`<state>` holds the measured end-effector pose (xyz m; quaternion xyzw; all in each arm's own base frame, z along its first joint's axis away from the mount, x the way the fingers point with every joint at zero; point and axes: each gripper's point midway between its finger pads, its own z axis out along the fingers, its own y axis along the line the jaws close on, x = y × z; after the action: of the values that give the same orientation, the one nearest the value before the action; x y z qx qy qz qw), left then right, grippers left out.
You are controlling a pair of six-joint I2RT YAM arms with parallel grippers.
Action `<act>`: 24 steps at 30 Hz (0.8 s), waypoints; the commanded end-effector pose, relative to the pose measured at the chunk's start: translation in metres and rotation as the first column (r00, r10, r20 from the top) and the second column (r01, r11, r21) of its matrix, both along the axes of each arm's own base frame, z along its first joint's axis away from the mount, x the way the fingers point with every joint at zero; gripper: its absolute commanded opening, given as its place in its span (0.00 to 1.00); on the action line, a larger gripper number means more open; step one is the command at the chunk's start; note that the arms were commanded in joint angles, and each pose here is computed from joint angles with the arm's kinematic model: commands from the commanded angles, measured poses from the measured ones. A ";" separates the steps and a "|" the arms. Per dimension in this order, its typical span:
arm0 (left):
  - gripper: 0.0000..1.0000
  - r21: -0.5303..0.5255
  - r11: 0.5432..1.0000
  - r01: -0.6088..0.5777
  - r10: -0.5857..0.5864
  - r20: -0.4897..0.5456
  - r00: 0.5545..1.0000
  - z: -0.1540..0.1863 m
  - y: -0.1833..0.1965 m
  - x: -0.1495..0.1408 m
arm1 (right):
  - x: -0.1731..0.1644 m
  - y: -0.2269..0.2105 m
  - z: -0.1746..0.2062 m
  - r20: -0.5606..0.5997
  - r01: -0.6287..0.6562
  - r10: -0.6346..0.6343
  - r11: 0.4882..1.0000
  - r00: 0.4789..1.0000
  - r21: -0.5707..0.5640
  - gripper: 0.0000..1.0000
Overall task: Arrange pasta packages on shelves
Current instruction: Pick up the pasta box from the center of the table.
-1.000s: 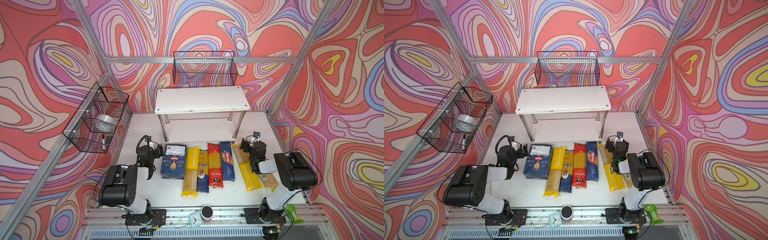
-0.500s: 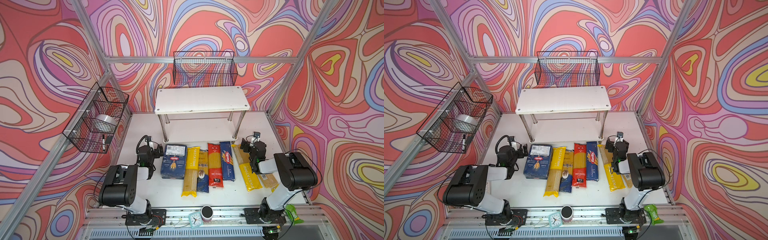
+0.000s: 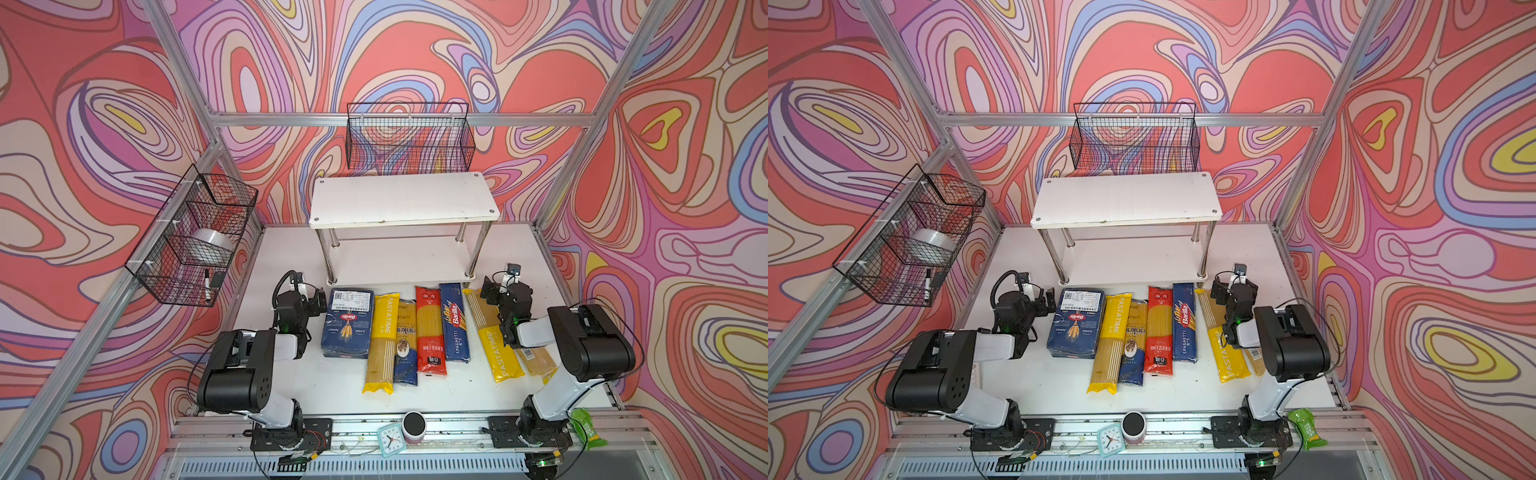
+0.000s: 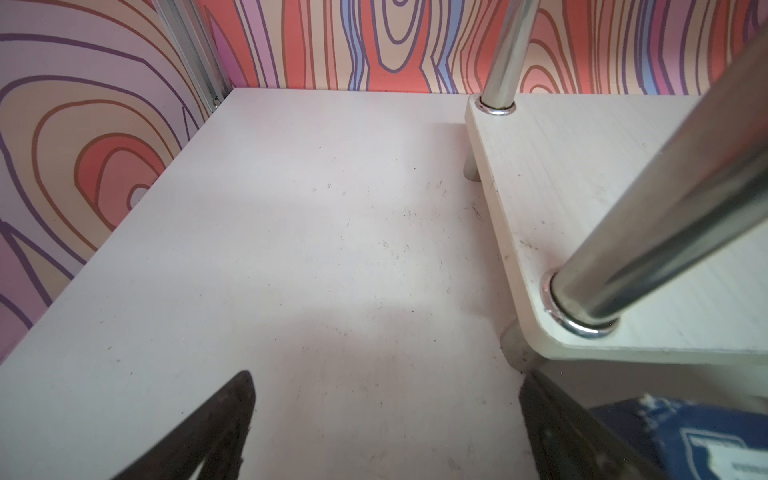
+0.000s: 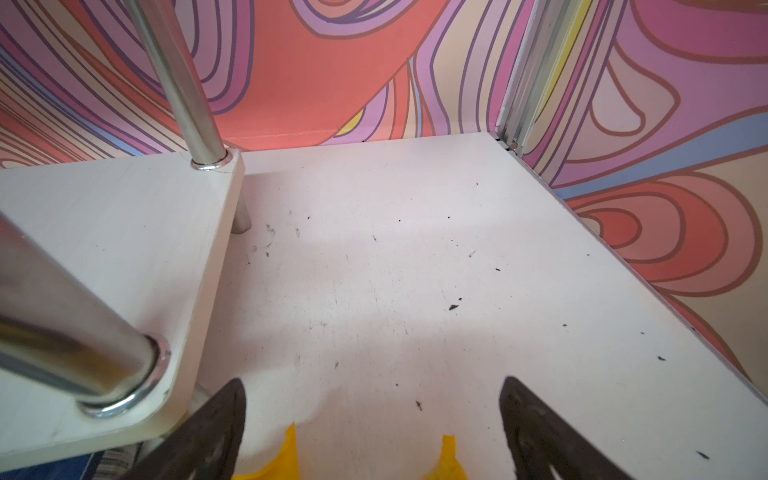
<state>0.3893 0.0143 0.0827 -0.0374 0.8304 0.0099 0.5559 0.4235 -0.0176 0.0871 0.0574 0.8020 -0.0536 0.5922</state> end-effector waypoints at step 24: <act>1.00 -0.225 0.952 0.209 -0.208 0.028 0.978 0.090 -0.054 -0.028 | 0.002 0.045 0.084 -0.262 -0.100 0.184 0.948 0.947 0.302 0.83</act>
<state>0.3743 -0.0144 0.1806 -0.0207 0.7995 -0.0752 0.5956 0.4556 0.0079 0.2111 0.0590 0.8150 0.0361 0.5753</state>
